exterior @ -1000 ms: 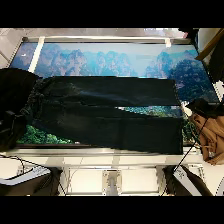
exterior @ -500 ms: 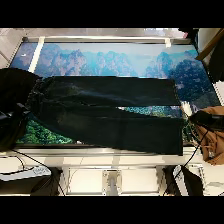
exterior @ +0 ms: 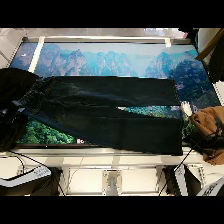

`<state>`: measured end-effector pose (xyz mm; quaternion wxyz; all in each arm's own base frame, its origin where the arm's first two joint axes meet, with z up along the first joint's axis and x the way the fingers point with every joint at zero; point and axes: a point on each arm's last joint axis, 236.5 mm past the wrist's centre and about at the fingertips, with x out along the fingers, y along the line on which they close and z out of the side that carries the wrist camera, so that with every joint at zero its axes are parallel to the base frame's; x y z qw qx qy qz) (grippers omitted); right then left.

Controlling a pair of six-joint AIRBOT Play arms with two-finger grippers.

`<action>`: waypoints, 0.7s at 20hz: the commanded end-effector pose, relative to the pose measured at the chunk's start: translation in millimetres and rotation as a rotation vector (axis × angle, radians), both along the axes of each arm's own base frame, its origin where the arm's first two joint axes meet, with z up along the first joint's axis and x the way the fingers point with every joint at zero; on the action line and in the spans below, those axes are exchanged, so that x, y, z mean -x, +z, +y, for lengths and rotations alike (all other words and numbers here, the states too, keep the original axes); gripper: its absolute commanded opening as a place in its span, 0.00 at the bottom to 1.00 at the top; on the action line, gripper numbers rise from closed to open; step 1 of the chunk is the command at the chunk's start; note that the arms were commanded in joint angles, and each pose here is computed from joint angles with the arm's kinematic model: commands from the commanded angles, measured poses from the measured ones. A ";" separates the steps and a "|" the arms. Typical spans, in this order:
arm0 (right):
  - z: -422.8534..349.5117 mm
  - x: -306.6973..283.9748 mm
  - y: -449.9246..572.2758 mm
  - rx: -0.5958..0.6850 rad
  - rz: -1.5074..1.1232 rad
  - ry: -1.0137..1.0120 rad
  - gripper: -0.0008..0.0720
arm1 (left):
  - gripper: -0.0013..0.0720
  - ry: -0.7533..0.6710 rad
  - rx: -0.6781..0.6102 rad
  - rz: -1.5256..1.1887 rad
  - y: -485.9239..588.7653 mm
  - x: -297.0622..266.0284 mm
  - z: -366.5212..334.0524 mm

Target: Fold the clothes and pants, and hang the long-sleeved shirts on hangers.

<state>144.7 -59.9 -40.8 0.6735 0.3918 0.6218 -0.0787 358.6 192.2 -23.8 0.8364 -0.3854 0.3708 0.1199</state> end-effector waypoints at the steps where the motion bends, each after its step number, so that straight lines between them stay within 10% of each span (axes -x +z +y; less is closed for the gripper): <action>1: -4.2 4.0 -29.3 -0.114 -0.057 -0.143 0.63 | 0.06 -0.011 -0.021 0.005 1.7 1.9 1.1; 14: -13.2 3.9 -76.4 -0.132 0.080 -0.023 0.66 | 0.06 -0.012 -0.020 0.005 1.7 2.0 0.5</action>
